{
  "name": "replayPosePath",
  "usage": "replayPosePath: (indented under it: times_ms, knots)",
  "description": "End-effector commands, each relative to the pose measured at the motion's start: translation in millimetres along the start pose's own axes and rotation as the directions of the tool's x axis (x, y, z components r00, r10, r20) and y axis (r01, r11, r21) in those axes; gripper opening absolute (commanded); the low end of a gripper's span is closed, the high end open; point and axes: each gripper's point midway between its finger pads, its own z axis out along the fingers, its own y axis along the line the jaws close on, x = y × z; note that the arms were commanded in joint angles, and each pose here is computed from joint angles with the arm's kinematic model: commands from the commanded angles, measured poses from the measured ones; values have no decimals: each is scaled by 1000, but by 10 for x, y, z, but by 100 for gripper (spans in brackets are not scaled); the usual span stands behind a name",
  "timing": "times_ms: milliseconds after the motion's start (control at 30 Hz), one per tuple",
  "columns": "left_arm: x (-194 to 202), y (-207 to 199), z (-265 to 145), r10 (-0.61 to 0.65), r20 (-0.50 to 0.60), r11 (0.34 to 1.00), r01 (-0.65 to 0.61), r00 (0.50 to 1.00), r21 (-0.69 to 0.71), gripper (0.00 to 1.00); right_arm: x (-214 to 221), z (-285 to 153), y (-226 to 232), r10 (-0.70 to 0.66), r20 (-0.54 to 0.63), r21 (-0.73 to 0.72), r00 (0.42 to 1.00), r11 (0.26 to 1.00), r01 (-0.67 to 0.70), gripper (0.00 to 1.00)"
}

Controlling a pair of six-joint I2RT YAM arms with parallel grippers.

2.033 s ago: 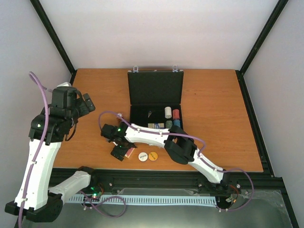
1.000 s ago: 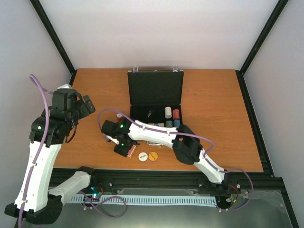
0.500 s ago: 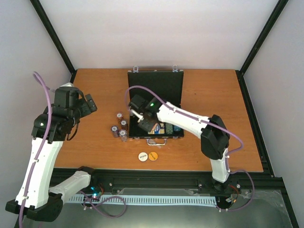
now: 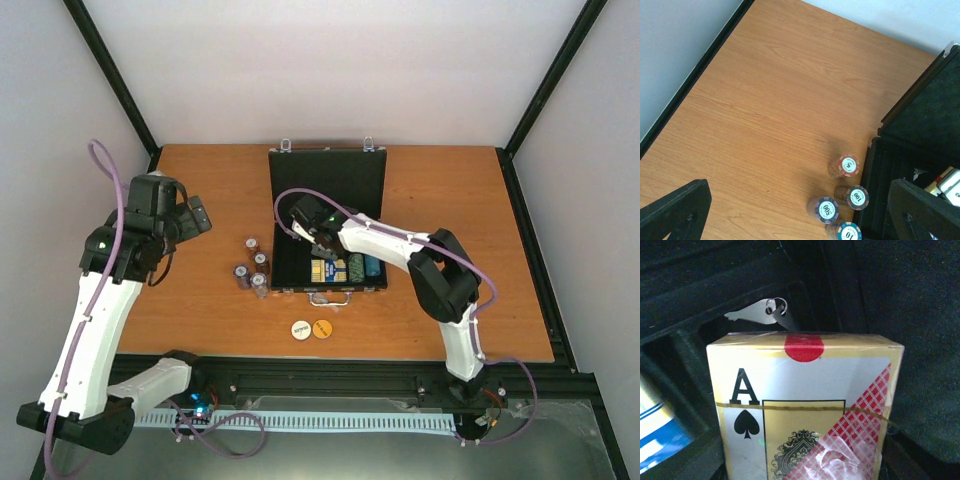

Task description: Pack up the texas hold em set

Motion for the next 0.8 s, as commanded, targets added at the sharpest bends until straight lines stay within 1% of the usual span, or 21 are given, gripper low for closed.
replayPosePath:
  times_ms: [0,200,400,533,633,733,767]
  knots:
    - [-46,-15,66,0,7,1000,0,1000,-17,100,-110,126,-265,-19,31,90,999,996,16,35]
    - [-50,-40,132,-7,-2,1000,7,1000,-25,100,-103,239,-368,-4,43,77,999,997,1,38]
    - [-44,-57,201,-5,-12,999,5,1000,-37,100,-176,265,-301,6,78,29,997,1000,-8,45]
    - [-51,-95,254,0,-22,999,-1,1000,-35,100,-264,260,-231,20,101,-28,995,999,-18,46]
    - [-51,-112,281,4,-27,999,-4,1000,-36,100,-284,292,-154,28,105,-66,994,998,-21,53]
    - [-45,-111,286,5,-28,999,-6,1000,-36,100,-248,362,-116,22,87,-64,996,998,-17,55]
    - [-46,-107,282,6,-27,999,-7,1000,-36,100,-251,368,-107,22,87,-66,996,998,-17,57]
